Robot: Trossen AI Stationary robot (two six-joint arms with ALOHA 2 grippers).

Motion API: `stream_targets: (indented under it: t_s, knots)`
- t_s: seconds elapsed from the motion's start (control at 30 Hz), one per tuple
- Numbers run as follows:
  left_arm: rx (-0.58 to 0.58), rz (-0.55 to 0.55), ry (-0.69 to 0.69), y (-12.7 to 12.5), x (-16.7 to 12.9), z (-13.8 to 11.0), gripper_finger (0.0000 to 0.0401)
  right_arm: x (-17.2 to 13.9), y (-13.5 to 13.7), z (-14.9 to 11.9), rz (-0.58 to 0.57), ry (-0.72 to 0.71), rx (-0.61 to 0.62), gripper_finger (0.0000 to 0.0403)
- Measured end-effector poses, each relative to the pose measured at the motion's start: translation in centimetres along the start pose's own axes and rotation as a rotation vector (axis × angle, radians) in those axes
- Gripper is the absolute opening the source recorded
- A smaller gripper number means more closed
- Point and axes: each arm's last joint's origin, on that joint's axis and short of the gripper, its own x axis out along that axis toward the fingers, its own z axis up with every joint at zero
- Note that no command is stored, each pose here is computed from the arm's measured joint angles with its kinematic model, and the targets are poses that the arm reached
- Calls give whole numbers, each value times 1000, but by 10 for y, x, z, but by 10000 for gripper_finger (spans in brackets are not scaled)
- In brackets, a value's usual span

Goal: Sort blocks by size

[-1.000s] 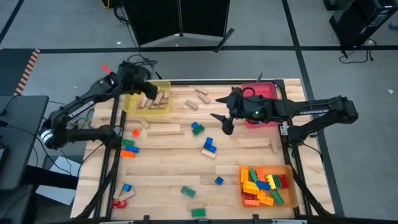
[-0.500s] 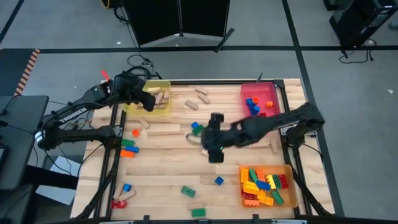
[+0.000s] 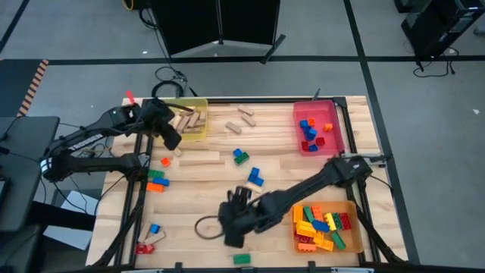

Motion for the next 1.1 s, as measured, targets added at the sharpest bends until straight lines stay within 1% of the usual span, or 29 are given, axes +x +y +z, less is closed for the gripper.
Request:
stream_targets:
  t_s: [0.1,0.2,0.33,0.43,0.53,0.63,0.77,1.0,1.1]
  knots:
    - [11,-6,-17,1,-6,-4,121,27,20,-6,30,26,56,305]
    - [8,-12,-38,3,-11,-7,121,54,31,-15,99,43,148,305]
    - [5,-15,-56,5,-18,-12,121,80,35,-28,141,167,251,304]
    - [2,-19,-77,6,-22,-14,121,102,36,-42,157,287,288,304]
    - [0,-20,-89,7,-24,-16,121,118,37,-54,158,368,322,304]
    - [-1,-20,-92,7,-25,-16,121,126,37,-60,140,408,356,304]
    - [-2,-20,-89,7,-25,-16,121,128,37,-62,132,417,364,304]
    - [-2,-17,-81,7,-25,-17,121,129,35,-58,133,381,348,304]
    - [-7,-18,-81,7,-25,-17,121,132,35,-59,117,362,340,304]
